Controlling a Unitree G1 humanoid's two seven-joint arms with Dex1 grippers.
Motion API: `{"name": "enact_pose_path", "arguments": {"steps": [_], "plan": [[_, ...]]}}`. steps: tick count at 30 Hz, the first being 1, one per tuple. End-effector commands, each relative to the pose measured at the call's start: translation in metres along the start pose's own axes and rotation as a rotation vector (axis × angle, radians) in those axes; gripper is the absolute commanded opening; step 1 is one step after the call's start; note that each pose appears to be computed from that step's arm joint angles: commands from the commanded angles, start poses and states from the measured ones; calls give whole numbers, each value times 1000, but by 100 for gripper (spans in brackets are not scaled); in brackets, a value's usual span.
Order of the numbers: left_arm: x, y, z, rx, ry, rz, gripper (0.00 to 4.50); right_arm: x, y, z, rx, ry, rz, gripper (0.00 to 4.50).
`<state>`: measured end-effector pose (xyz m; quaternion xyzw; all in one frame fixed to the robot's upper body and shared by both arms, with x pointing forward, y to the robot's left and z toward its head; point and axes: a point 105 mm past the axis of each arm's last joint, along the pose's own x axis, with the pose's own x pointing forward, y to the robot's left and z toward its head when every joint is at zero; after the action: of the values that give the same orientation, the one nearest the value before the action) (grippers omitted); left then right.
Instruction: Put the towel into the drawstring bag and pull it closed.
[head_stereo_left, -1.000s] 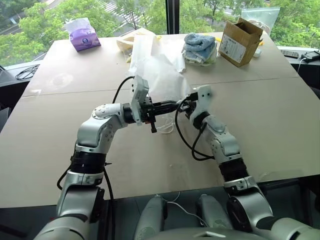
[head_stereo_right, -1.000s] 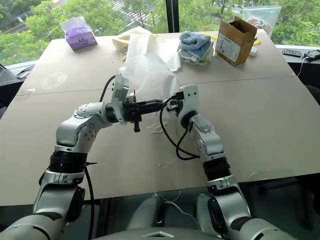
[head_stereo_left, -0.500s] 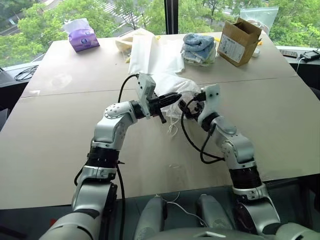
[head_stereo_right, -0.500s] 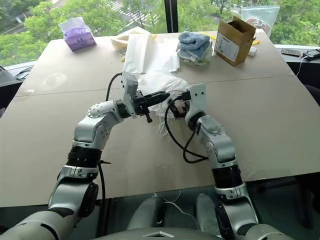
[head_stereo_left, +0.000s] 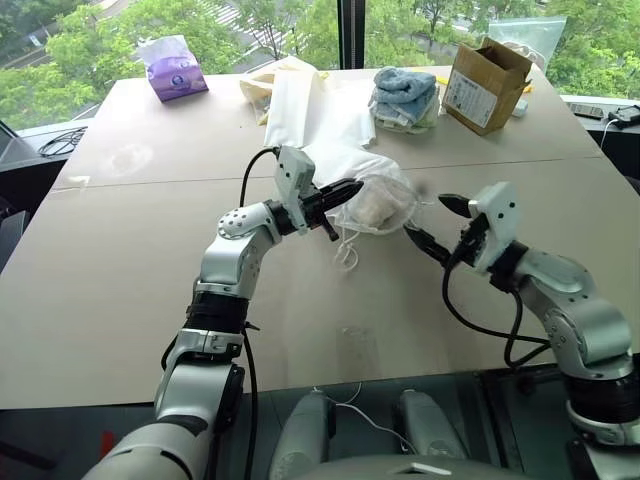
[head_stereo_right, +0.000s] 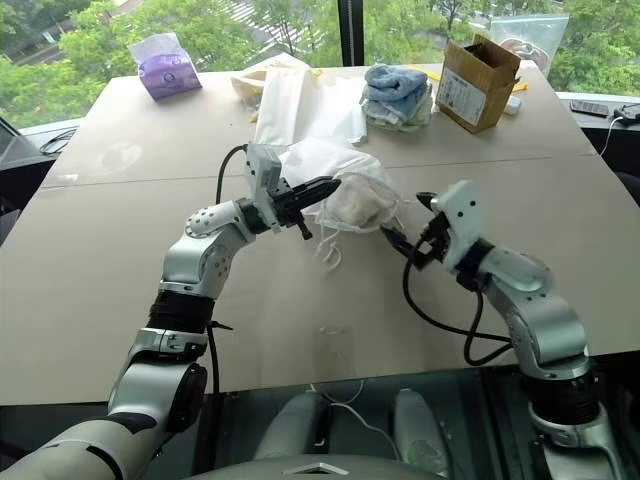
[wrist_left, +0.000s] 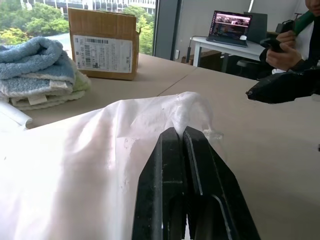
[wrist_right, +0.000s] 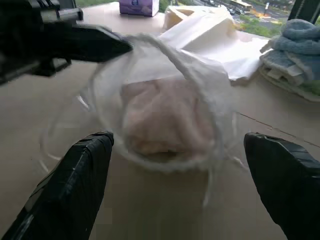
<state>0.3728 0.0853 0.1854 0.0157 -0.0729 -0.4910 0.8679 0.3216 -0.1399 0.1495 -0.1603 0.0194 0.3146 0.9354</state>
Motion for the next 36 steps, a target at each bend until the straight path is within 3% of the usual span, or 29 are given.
{"name": "enact_pose_path", "arguments": {"steps": [1, 10, 16, 26, 32, 33, 34, 36], "plan": [[5, 2, 19, 46, -54, 1, 0, 12, 0, -14, -86, 30, -35, 440], [7, 5, 28, 61, -74, 5, 0, 55, -11, -24, 81, -20, -204, 440], [8, 5, 29, 64, -76, 4, 0, 66, -30, -30, 153, -38, -315, 440], [4, 8, 28, 58, -76, 16, 0, 59, -30, -32, 138, -55, -299, 11], [2, 9, 24, 38, -73, 38, 0, 46, -34, -26, 89, -62, -326, 3], [1, 10, 23, 34, -73, 41, 58, 44, -38, -20, 83, -76, -340, 0], [0, 9, 23, 34, -72, 42, 71, 43, -40, -15, 79, -88, -351, 0], [-1, 10, 18, 61, -49, 62, 169, 42, -45, -3, 71, -117, -371, 0]]}}
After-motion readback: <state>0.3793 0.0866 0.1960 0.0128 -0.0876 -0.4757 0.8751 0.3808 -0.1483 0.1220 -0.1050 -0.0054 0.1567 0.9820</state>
